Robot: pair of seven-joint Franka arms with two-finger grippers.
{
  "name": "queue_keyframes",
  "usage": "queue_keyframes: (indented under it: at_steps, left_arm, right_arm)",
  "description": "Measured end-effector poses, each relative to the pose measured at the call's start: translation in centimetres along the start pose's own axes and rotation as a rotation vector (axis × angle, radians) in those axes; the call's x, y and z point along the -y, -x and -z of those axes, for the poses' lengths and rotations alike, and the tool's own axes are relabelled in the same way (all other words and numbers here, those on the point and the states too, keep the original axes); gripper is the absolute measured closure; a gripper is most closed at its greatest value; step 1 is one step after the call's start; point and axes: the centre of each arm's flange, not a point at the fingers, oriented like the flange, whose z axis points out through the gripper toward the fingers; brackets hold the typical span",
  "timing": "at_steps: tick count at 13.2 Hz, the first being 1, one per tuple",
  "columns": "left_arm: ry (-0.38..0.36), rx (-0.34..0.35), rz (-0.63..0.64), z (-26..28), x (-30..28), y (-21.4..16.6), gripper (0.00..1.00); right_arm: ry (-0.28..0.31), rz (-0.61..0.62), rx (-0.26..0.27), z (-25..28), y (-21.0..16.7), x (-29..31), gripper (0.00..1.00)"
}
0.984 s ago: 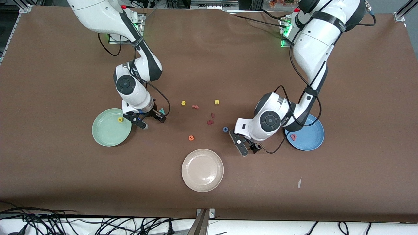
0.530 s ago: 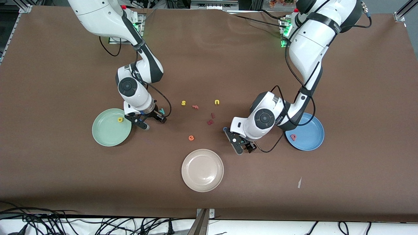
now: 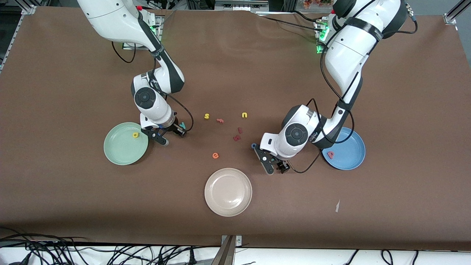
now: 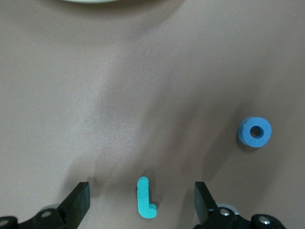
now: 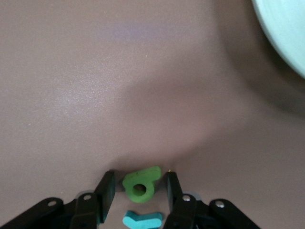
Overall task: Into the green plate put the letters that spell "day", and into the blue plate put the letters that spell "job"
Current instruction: 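Grasp the cyan l with the left gripper while the right gripper grasps the green b, then place the l on the blue plate while the right gripper drops the b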
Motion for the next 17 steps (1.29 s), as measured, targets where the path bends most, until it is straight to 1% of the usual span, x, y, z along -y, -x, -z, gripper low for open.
queue_keyframes:
  at_steps: [1, 2, 3, 4, 5, 7, 8, 9, 10, 13, 14, 15, 17]
  left_arm:
    - [-0.001, 0.001, 0.000, 0.0, 0.0, 0.0, 0.06]
    - [-0.001, 0.002, 0.000, -0.1, 0.1, 0.1, 0.07]
    - [0.000, 0.003, 0.000, -0.1, 0.0, 0.1, 0.07]
    - [0.001, 0.004, -0.001, -0.2, 0.0, 0.1, 0.11]
    - [0.002, 0.006, -0.001, -0.3, 0.0, 0.2, 0.11]
    - [-0.008, 0.012, -0.011, -0.3, 0.1, 0.2, 0.30]
    - [-0.015, 0.016, -0.019, -0.3, 0.0, 0.2, 0.30]
    - [-0.020, 0.017, -0.025, -0.2, 0.1, 0.2, 0.38]
    - [-0.024, 0.016, -0.026, 0.0, 0.1, 0.1, 0.48]
    - [-0.028, 0.014, -0.026, 0.2, 0.2, 0.1, 0.83]
    - [-0.028, 0.014, -0.025, 0.2, 0.2, 0.1, 0.86]
    - [-0.028, 0.014, -0.024, 0.2, 0.3, 0.1, 0.87]
    - [-0.029, 0.013, -0.022, 0.3, 0.5, 0.2, 0.89]
  right_arm:
    - [0.001, -0.001, 0.000, 0.0, 0.0, -0.1, 0.58]
    - [0.001, -0.001, -0.001, 0.1, 0.0, -0.1, 0.65]
    - [-0.001, -0.001, -0.002, 0.1, 0.0, -0.1, 0.66]
    - [-0.005, 0.000, -0.004, 0.4, 0.0, 0.0, 0.70]
    - [-0.004, 0.000, -0.003, 0.2, 0.0, 0.0, 0.70]
    - [-0.004, 0.000, -0.004, 0.2, 0.0, 0.0, 0.70]
    - [-0.004, 0.000, -0.004, 0.2, 0.0, 0.0, 0.70]
    - [-0.004, 0.000, -0.004, 0.2, 0.0, 0.0, 0.70]
    - [-0.005, 0.000, -0.004, 0.3, 0.0, 0.0, 0.70]
    - [-0.009, 0.026, -0.009, 1.7, -0.8, -0.1, 0.70]
    - [0.005, 0.049, 0.002, 3.0, -1.9, -0.9, 0.70]
    - [0.017, 0.081, 0.015, 4.7, -3.5, -2.2, 0.70]
    - [0.022, 0.153, 0.026, 7.8, -7.3, -5.7, 0.70]
